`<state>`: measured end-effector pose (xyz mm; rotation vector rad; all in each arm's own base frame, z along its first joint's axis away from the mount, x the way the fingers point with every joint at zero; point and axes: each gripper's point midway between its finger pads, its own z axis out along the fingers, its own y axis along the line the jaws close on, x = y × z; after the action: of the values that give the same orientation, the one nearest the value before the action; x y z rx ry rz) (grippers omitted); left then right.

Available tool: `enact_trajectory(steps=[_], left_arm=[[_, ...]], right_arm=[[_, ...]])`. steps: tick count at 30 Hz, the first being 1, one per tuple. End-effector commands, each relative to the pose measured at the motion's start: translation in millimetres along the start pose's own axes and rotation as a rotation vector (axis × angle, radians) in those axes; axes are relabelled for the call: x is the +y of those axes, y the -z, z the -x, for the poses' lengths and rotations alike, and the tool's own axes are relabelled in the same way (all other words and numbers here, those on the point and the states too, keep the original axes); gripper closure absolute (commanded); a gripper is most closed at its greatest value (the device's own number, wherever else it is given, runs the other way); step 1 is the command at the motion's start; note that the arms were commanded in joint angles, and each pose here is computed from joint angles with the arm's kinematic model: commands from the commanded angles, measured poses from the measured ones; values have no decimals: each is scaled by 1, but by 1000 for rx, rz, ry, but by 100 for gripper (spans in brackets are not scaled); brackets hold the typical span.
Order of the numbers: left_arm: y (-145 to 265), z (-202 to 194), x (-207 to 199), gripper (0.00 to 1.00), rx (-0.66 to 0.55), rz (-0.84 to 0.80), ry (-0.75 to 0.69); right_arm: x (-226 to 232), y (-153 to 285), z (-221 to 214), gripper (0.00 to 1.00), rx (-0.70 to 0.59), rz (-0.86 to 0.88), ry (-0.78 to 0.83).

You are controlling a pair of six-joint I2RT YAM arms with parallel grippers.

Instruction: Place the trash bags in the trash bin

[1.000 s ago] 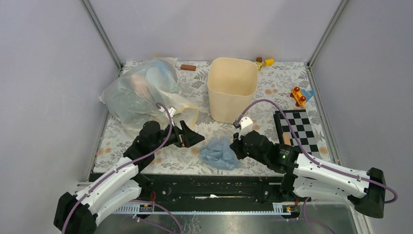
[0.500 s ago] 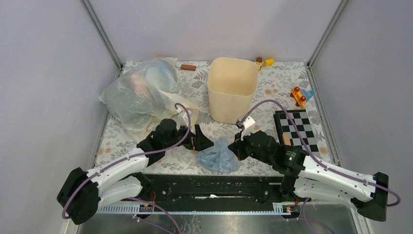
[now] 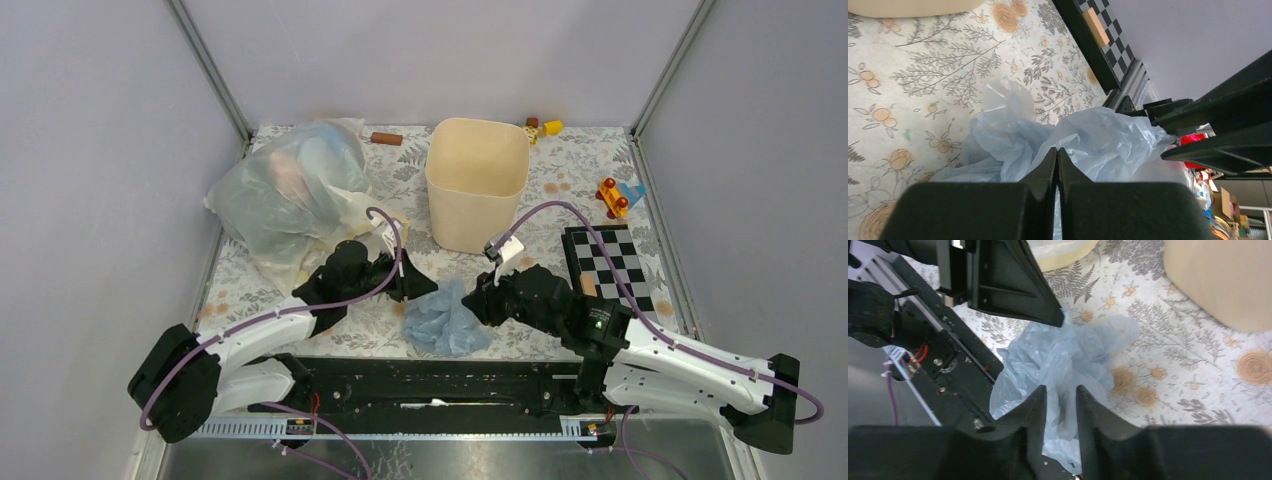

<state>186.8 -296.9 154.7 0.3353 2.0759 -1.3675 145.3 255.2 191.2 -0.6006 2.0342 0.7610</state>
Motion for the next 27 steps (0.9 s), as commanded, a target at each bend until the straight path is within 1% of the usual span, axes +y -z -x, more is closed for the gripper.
enact_trajectory(steps=[1, 4, 6, 8, 10, 12, 13, 16, 17, 19, 21, 23, 25, 27], left_arm=[[12, 30, -5, 100, -113, 64, -75], [32, 51, -2, 100, -197, 179, -92], [47, 66, -10, 100, -250, 214, -104], [61, 77, -19, 100, -286, 234, -111], [70, 82, -22, 100, -298, 260, -100], [74, 84, -24, 100, -294, 281, -73], [75, 84, -25, 100, -289, 288, -57], [77, 91, -37, 100, -287, 274, -22], [79, 95, -42, 100, -296, 266, -13], [84, 103, -50, 100, -322, 264, -2], [94, 113, -48, 100, -365, 310, 20], [105, 122, -54, 100, -400, 329, 22], [116, 129, -65, 100, -429, 316, 19], [125, 133, -76, 100, -453, 287, 23]], right_arm=[[1, 7, 27, 53, -84, -19, -8], [-7, 6, 21, 28, -75, -57, -12], [-11, 5, 16, 18, -64, -71, -13], [-9, 3, 11, 11, -49, -60, -14], [6, -2, 3, 1, -11, 27, 3], [30, -8, -12, 0, 59, 159, 25], [34, -12, -17, 0, 80, 160, 36], [20, -28, -24, 0, 87, -21, 146], [18, -34, -24, 0, 97, -47, 178], [21, -46, -30, 0, 124, -46, 209], [22, -58, -33, 0, 126, -52, 224], [10, -67, -33, 0, 105, -127, 231], [-8, -73, -27, 0, 54, -236, 234], [-11, -78, -20, 0, 13, -262, 236]])
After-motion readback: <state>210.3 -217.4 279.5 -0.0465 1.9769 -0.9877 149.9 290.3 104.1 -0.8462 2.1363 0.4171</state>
